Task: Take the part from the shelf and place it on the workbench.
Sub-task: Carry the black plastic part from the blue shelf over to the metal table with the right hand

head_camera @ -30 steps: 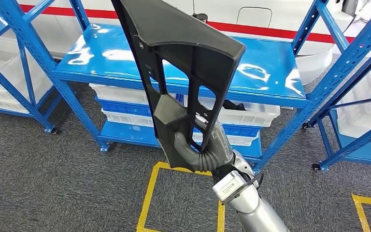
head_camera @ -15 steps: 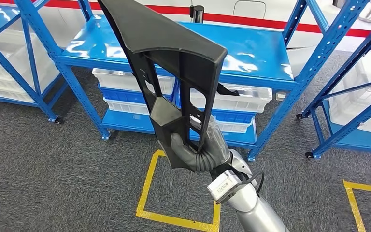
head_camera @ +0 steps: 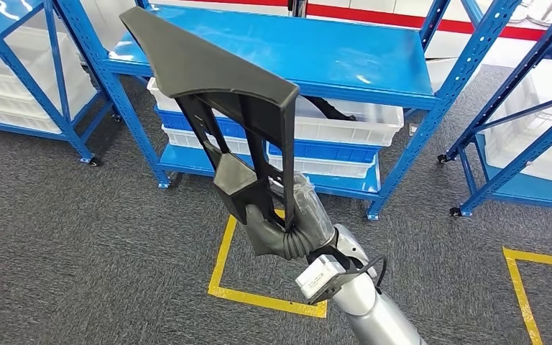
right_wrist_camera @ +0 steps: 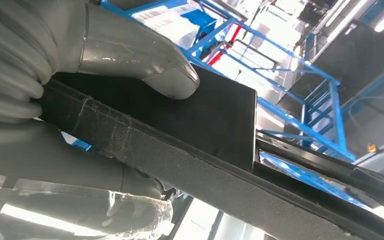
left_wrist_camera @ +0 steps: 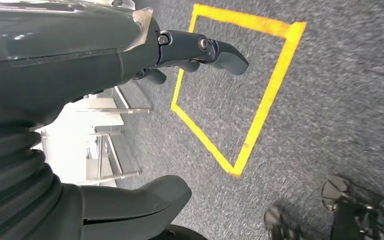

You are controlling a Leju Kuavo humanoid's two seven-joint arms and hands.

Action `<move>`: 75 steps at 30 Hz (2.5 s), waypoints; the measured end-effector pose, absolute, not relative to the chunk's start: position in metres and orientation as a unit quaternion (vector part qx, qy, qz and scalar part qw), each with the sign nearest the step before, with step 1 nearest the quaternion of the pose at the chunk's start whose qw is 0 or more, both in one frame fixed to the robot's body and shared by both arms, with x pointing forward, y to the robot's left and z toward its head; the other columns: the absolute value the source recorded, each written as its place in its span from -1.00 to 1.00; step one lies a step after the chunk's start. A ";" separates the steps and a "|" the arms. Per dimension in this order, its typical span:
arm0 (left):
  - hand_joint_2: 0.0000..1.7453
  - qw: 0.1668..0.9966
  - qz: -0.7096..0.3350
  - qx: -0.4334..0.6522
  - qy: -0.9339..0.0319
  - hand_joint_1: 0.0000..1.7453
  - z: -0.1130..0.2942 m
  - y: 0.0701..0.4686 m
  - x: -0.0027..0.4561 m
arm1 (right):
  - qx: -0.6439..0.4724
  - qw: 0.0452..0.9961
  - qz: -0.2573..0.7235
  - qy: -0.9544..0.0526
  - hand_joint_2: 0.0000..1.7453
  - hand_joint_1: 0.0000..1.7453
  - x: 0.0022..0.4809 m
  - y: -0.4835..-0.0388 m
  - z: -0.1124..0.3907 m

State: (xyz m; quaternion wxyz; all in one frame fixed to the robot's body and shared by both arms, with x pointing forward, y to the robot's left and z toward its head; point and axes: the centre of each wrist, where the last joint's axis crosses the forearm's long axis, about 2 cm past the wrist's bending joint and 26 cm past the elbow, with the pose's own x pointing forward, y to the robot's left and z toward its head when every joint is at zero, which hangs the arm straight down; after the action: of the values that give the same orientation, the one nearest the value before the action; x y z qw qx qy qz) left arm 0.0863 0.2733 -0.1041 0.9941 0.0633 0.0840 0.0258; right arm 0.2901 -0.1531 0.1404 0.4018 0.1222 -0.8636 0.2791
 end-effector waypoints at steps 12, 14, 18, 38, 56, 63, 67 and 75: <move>1.00 0.993 0.029 0.073 0.091 -1.00 -0.105 0.276 0.079 | 0.126 0.411 0.284 -0.857 1.00 1.00 0.287 -0.149 0.132; 1.00 0.993 0.030 0.074 0.091 -1.00 -0.105 0.276 0.079 | 0.126 0.410 0.284 -0.858 1.00 1.00 0.287 -0.149 0.131; 1.00 0.992 0.031 0.076 0.091 -1.00 -0.106 0.276 0.079 | 0.127 0.408 0.283 -0.859 1.00 1.00 0.287 -0.148 0.130; 1.00 0.992 0.036 0.075 0.094 -1.00 -0.106 0.277 0.076 | 0.133 0.413 0.285 -0.854 1.00 1.00 0.280 -0.148 0.121; 1.00 0.993 0.003 0.075 0.090 -1.00 -0.106 0.279 0.079 | 0.127 0.431 0.270 -0.852 1.00 1.00 0.253 -0.143 0.108; 1.00 0.992 -0.003 0.083 0.090 -1.00 -0.106 0.281 0.078 | 0.134 0.435 0.266 -0.850 1.00 1.00 0.249 -0.140 0.106; 1.00 0.992 -0.006 0.089 0.092 -1.00 -0.106 0.284 0.076 | 0.140 0.434 0.260 -0.851 1.00 1.00 0.248 -0.134 0.108; 1.00 0.991 -0.010 0.097 0.092 -1.00 -0.106 0.286 0.075 | 0.146 0.442 0.251 -0.848 1.00 1.00 0.238 -0.133 0.102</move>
State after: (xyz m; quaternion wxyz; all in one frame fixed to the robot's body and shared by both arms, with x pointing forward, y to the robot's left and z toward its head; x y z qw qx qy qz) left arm 0.0748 0.2856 -0.1065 0.9909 0.0971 0.0925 -0.0097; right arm 0.2378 -0.1332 0.1021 0.4425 0.1456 -0.8485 0.2512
